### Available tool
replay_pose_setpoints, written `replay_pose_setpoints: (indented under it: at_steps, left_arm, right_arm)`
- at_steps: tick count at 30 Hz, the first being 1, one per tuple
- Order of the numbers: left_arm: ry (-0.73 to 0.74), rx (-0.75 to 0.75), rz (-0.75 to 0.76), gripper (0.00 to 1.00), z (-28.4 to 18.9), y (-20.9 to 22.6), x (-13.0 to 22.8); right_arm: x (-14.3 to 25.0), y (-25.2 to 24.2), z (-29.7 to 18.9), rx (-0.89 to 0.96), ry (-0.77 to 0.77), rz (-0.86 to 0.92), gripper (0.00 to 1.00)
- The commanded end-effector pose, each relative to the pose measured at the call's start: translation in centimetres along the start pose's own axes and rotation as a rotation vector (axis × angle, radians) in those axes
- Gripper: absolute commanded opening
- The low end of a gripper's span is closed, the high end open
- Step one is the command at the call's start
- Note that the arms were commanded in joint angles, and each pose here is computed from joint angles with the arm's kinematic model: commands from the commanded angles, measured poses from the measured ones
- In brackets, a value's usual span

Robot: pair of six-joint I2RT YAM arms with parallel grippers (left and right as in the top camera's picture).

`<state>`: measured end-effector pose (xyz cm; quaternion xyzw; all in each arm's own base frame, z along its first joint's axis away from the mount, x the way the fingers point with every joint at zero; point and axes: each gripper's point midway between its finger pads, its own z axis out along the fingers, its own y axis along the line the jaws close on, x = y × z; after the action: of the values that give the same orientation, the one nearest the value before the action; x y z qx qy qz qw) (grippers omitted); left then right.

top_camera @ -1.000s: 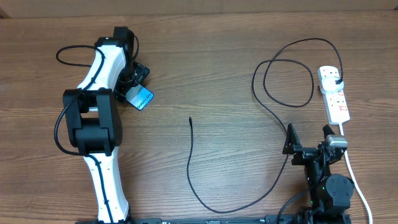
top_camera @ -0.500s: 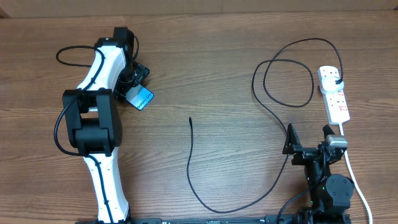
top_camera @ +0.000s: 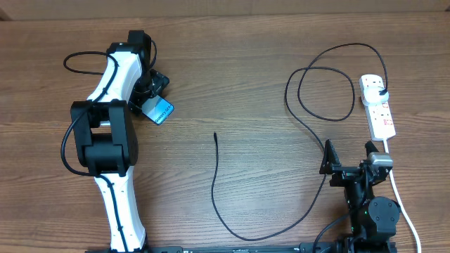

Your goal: Plug charger to phone and switch on socket

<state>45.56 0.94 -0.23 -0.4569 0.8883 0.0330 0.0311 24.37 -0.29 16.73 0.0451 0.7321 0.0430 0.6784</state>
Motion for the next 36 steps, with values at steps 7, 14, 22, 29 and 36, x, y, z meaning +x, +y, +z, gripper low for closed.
replay_pose_setpoints:
  at_steps: [7,14,22,29,36]
  left_arm:
    - [0.15,-0.1,0.041,1.0,7.6,1.7,3.8]
    - [0.15,-0.063,0.038,1.0,7.7,0.9,3.7]
    - [0.171,-0.081,0.039,1.0,7.5,1.3,4.2]
    - [0.195,-0.063,0.037,1.0,7.5,1.0,4.6]
    - [0.196,-0.051,0.036,1.0,7.5,0.8,4.5]
  right_arm:
    - [0.0,0.0,0.0,-0.001,-0.008,-0.007,1.0]
    - [0.0,0.0,0.0,-0.001,-0.008,-0.007,1.0]
    - [0.0,0.0,0.0,-0.001,-0.008,-0.007,1.0]
    - [0.0,0.0,0.0,-0.001,-0.008,-0.007,1.0]
    - [0.0,0.0,0.0,-0.001,-0.008,-0.007,1.0]
